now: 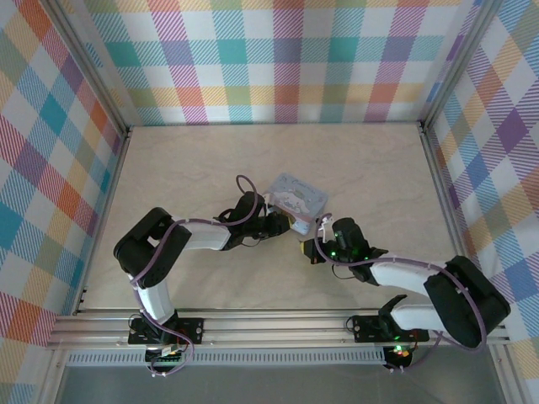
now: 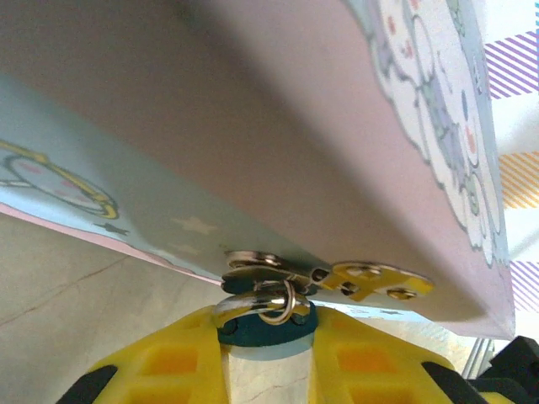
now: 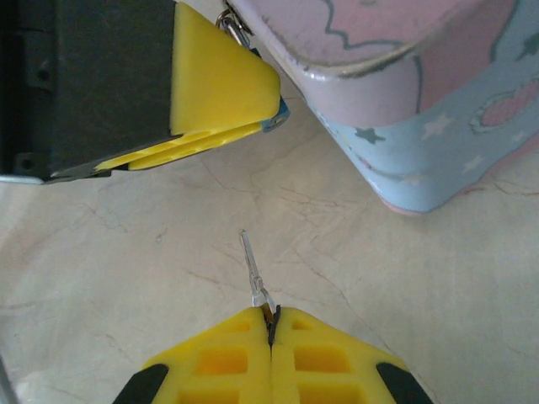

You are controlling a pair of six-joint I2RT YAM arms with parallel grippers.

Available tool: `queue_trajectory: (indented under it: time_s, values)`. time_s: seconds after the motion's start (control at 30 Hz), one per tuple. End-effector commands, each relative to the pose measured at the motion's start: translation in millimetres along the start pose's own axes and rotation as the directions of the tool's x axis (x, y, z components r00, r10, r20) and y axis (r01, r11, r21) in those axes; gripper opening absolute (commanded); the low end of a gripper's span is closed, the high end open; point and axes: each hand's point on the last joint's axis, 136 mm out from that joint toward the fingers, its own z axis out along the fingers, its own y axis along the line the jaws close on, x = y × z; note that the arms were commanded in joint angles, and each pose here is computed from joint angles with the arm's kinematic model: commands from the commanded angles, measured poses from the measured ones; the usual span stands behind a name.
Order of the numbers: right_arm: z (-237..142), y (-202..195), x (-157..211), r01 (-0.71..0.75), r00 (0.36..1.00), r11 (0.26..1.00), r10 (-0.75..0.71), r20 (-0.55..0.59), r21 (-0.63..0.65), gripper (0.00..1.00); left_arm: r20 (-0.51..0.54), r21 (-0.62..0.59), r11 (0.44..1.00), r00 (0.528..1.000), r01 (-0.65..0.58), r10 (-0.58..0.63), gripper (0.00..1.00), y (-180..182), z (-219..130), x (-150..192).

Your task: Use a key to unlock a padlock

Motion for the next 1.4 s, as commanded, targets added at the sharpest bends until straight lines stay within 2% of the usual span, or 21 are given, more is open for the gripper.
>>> queue_trajectory:
  time_s: [0.0,0.37,0.87,1.37]
  values:
    - [5.8,3.6,-15.7,0.065,0.995,0.998,-0.065,0.082,0.005,0.03,-0.002,0.059,0.998,1.0,0.021,-0.021,0.19,-25.9,-7.8,-4.0]
    - [23.3,-4.0,-17.8,0.108,0.991,0.992,-0.113,0.078,0.061,0.03,-0.017,0.039,0.998,0.998,0.053,-0.052,0.19,-29.3,-11.9,1.2]
    - [28.6,4.2,-25.0,0.183,0.978,0.982,-0.187,0.09,0.049,0.03,-0.028,0.029,0.998,0.998,0.063,-0.062,0.18,-33.9,-15.4,5.1]
    - [28.0,9.2,-23.4,0.189,0.978,0.982,-0.19,0.091,0.02,0.03,-0.03,0.021,0.998,0.998,0.061,-0.06,0.19,-33.2,-14.3,6.1]
